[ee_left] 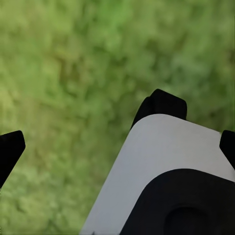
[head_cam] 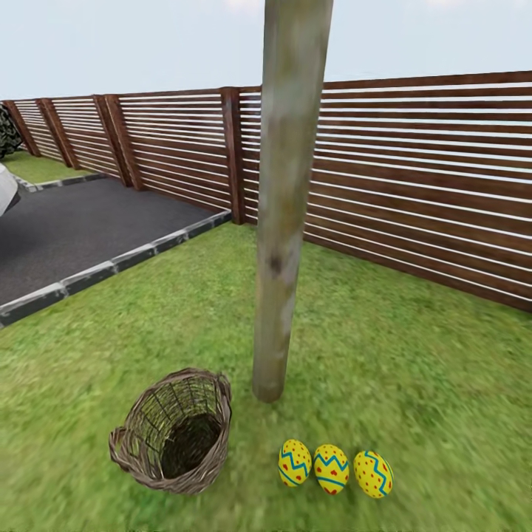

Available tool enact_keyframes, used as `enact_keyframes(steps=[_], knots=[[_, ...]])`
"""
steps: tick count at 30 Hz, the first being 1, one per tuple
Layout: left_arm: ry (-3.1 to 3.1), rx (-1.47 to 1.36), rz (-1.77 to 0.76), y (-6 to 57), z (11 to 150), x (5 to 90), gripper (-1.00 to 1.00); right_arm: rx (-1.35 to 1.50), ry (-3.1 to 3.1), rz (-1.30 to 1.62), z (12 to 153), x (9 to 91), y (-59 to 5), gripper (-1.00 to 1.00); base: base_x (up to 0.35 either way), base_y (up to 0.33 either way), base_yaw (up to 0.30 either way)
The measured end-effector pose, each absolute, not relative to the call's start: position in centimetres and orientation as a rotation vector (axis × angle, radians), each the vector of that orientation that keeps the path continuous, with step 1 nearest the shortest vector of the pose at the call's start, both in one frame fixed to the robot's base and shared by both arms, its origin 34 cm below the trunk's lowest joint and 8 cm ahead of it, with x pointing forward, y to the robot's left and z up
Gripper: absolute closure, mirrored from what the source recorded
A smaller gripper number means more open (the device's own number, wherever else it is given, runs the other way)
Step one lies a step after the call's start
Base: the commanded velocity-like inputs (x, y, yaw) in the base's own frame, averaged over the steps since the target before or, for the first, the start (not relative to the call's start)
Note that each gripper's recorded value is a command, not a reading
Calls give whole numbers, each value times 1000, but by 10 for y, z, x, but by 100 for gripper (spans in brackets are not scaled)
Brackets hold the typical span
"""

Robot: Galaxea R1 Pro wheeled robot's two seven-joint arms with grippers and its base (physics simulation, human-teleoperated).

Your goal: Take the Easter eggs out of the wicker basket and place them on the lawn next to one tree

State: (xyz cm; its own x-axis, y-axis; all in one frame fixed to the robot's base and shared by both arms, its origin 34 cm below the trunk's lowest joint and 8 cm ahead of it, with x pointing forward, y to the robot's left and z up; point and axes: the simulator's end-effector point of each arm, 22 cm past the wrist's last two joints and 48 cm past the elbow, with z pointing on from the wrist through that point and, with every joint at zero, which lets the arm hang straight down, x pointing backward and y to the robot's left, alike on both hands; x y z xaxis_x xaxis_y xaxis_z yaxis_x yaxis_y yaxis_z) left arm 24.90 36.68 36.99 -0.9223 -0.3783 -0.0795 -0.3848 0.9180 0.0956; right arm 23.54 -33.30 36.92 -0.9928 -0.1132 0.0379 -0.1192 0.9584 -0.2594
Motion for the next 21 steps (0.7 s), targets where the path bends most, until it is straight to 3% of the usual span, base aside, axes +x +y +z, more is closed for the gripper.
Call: enact_keyframes(steps=[21], knots=[[3048,-604,179,367,367,237,-100,187,-3057,408,366,224,-334,-100,0,0,0]])
